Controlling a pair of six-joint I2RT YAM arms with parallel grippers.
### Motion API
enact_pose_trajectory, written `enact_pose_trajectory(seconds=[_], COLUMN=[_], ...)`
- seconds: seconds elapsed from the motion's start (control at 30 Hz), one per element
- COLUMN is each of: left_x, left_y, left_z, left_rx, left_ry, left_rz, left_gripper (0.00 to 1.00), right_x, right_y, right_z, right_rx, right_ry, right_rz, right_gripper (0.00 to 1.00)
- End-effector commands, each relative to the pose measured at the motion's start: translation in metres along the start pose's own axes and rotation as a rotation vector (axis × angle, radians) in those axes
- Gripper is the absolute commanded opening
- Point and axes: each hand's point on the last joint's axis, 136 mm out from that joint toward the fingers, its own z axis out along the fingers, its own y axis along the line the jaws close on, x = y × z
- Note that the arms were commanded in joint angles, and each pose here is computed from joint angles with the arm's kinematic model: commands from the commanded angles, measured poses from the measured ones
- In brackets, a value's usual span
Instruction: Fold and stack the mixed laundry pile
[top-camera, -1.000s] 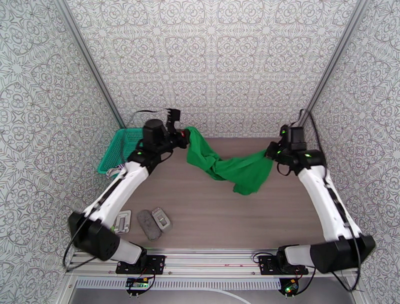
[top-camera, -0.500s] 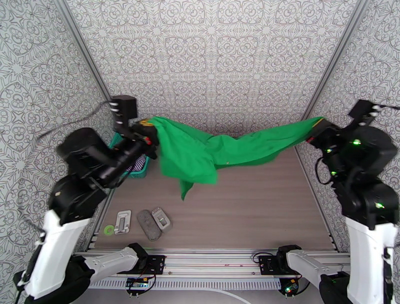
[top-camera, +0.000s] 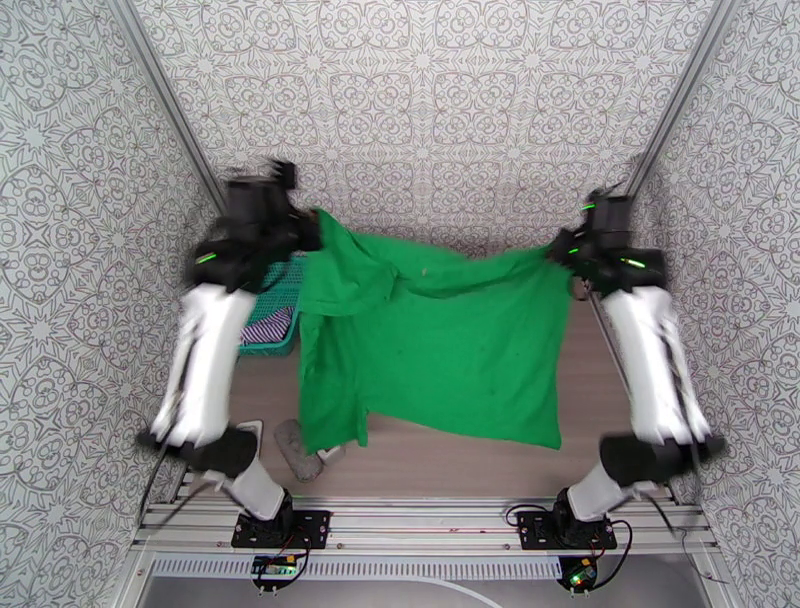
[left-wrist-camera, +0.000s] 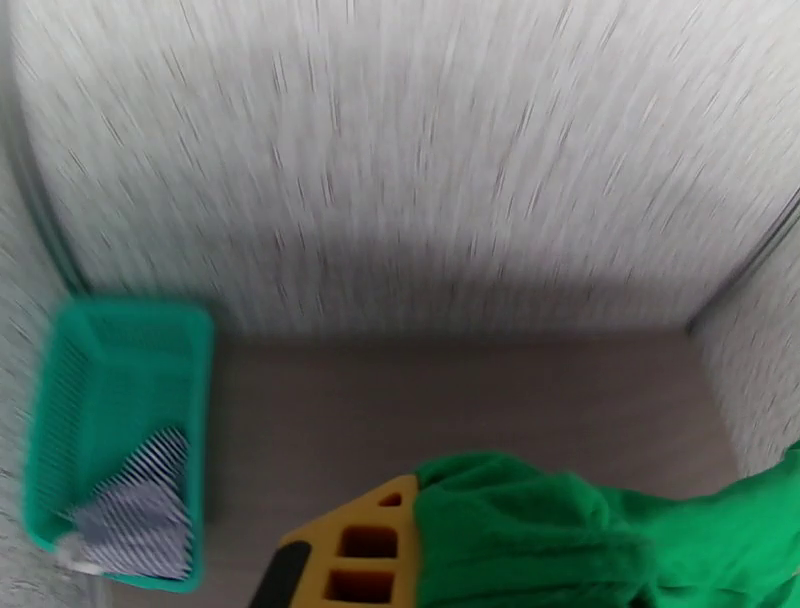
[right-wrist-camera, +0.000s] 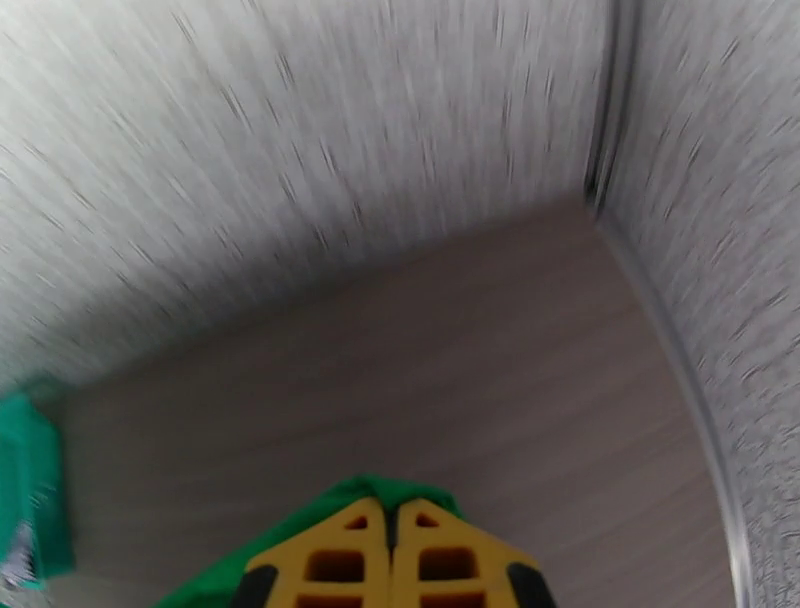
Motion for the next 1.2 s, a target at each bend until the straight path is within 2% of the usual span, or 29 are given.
enact_pose_trajectory(seconds=[0.0,0.03,0.07,0.1,0.13,0.2,0.3,0.47,0.67,0.77,0.87,1.03,1.17], left_x=[0.059,0.068,0.076,0.086,0.089,0.096,0.113,0.168,0.257,0.289,0.303,0.313,0.324], left_y=[0.01,0.017,0.024,0.033,0.037,0.044,0.06,0.084,0.083,0.091,0.096,0.096,0.098], left_z=[0.093,0.115,0.132,0.148,0.155,0.16,0.143,0.082,0.025,0.016,0.017,0.031,0.043], left_rx=[0.091,0.081,0.064,0.04,0.026,0.007,-0.089,-0.203,-0.161,-0.162,-0.145,-0.129,-0.163], left_ry=[0.201,0.225,0.253,0.283,0.294,0.32,0.374,0.437,0.521,0.546,0.558,0.588,0.627], left_rz=[-0.092,-0.114,-0.135,-0.153,-0.161,-0.172,-0.165,-0.205,-0.331,-0.387,-0.43,-0.44,-0.437], left_gripper=[0.34,0.47,0.54,0.66,0.74,0.77,0.87,0.89,0.85,0.85,0.85,0.85,0.84], right_x=[0.026,0.032,0.039,0.049,0.057,0.069,0.077,0.12,0.205,0.246,0.279,0.314,0.327], right_y=[0.004,0.001,-0.001,-0.003,-0.006,-0.012,-0.02,-0.045,-0.075,-0.09,-0.099,-0.105,-0.099], right_z=[0.077,0.101,0.123,0.141,0.151,0.157,0.141,0.091,0.035,0.019,0.01,0.008,0.019], right_rx=[-0.05,-0.038,-0.039,-0.043,-0.034,-0.023,-0.011,0.009,0.008,0.016,0.035,0.05,0.011], right_ry=[0.059,0.072,0.1,0.15,0.198,0.268,0.288,0.38,0.551,0.639,0.713,0.764,0.776], right_rz=[-0.007,-0.006,-0.009,-0.006,0.004,0.015,0.016,0.039,0.114,0.174,0.213,0.305,0.365], right_gripper=[0.0,0.18,0.36,0.46,0.51,0.58,0.66,0.68,0.66,0.63,0.59,0.51,0.46])
